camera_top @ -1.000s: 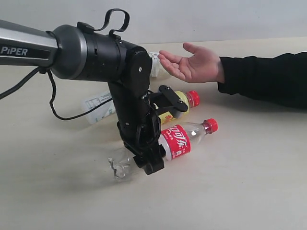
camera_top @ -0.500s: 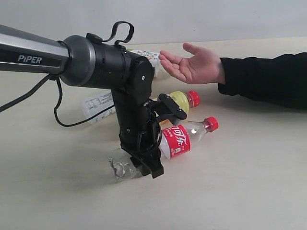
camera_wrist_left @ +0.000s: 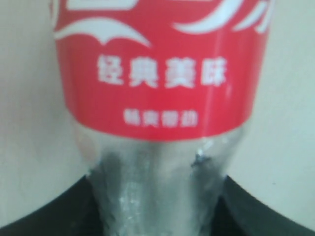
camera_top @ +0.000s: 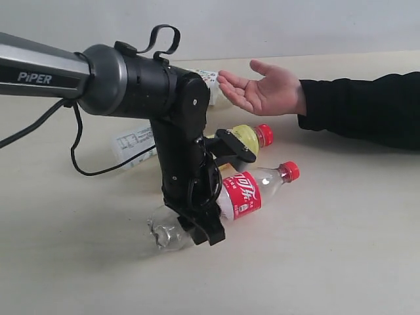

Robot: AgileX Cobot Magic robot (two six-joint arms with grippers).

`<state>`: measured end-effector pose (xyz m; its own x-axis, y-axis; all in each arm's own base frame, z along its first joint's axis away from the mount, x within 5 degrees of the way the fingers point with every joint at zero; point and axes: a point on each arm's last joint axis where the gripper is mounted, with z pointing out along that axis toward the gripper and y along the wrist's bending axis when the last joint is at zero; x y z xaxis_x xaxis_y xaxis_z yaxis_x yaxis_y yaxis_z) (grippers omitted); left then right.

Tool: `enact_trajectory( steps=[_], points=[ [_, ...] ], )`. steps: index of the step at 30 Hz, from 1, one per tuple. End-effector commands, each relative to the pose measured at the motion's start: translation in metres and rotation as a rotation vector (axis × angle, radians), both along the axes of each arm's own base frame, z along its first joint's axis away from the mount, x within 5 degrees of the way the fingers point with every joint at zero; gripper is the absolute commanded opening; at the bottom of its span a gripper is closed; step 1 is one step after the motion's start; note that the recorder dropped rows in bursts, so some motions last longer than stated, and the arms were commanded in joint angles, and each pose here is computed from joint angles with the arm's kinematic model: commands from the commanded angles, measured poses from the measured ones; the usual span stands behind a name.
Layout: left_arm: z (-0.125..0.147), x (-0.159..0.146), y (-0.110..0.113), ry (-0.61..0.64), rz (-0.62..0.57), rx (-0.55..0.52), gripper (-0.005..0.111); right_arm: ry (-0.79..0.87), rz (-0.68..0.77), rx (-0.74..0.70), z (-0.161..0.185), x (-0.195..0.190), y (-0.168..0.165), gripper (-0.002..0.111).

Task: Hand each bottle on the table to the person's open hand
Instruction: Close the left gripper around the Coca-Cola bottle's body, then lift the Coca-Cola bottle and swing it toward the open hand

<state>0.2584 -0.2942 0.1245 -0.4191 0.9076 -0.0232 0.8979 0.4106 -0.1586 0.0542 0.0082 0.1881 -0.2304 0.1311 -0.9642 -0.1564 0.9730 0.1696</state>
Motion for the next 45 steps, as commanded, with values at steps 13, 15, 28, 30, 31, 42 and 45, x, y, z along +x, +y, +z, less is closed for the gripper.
enact_trajectory(
  steps=[13,15,28,30,31,42,45],
  points=[
    [0.111,-0.031,-0.021,-0.179,0.101,-0.33,0.0,-0.01,-0.002,0.002,0.0,0.0,0.0,0.0],
    [0.121,-0.028,-0.024,-0.205,0.172,-0.379,0.0,-0.01,-0.002,0.002,0.0,0.0,0.0,0.0],
    [0.189,-0.003,-0.044,-0.324,0.428,-0.66,0.0,-0.01,-0.002,0.002,0.0,0.0,0.0,0.0],
    [0.2,0.005,-0.043,-0.337,0.495,-0.714,0.0,-0.01,-0.002,0.002,0.0,0.0,0.0,0.0],
    [0.203,0.009,-0.042,-0.34,0.526,-0.734,0.0,-0.01,-0.002,0.002,0.0,0.0,0.0,0.0],
    [0.186,0.077,-0.033,-0.134,0.901,-0.783,0.0,-0.01,-0.002,0.002,0.0,0.0,0.0,0.0],
    [0.167,0.091,-0.038,-0.045,0.969,-0.787,0.0,-0.01,-0.002,0.002,0.0,0.0,0.0,0.0]
  ],
)
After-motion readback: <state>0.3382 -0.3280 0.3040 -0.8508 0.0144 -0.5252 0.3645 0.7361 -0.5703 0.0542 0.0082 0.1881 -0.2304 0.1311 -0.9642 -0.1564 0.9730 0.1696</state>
